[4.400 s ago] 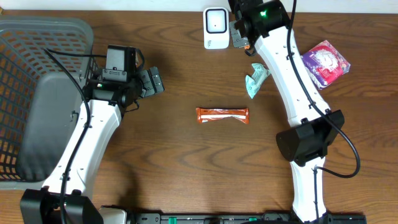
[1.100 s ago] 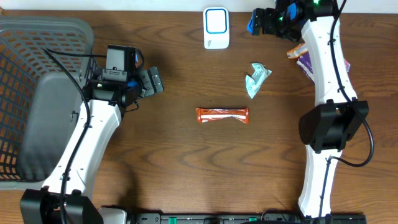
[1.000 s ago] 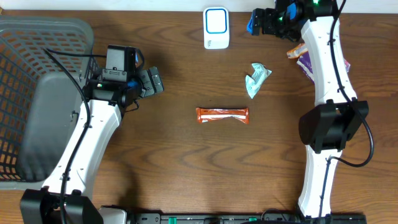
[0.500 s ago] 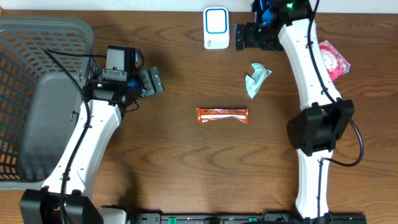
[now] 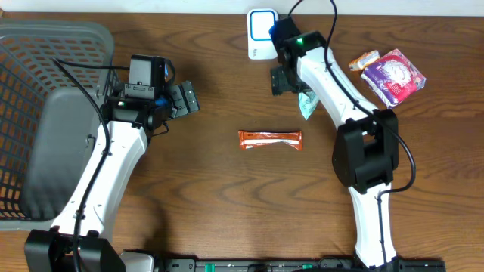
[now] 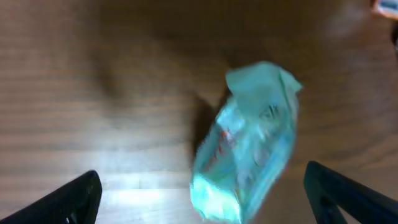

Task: Scan the item barcode
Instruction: 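Grasp the mint-green package with the right gripper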

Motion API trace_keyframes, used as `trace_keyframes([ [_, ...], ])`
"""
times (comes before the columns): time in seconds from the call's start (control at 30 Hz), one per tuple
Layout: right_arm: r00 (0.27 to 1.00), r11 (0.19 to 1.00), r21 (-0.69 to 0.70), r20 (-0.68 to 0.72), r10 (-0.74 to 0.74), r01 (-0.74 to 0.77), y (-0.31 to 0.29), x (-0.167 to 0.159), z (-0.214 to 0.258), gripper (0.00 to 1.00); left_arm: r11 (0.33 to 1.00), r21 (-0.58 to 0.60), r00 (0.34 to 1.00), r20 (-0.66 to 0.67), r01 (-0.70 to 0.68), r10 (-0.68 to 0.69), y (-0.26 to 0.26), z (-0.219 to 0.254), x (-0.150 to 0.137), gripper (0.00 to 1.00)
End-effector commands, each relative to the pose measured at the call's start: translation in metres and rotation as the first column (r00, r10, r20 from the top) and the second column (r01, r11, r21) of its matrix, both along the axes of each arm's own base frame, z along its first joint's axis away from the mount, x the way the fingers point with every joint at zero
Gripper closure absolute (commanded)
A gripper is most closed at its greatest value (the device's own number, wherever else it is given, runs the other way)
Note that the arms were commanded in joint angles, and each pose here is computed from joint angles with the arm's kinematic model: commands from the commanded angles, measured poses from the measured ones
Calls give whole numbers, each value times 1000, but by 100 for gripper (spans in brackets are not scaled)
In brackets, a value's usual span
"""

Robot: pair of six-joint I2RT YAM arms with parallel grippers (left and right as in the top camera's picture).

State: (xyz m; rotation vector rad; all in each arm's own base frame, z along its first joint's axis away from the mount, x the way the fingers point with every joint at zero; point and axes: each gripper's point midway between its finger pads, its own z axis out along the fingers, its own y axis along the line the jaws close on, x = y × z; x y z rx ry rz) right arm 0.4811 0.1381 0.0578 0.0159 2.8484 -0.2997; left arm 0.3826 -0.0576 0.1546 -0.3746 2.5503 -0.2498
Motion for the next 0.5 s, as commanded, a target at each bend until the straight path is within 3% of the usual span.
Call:
trace_keyframes([
  [0.0,999,999,-34,7,-38,38,-8,-2,-22,1,1000,-7,999,47,-17,17,1,18,5,2],
  [0.2,998,980,-191,26,-57,60,-36,-9,-39,1,1000,-6,999,46,-17,17,1,18,5,2],
  [0.47,994,969,-229,-45,-102,89,-60,-30,-56,5,1000,-7,999,47,-17,17,1,18,5,2],
])
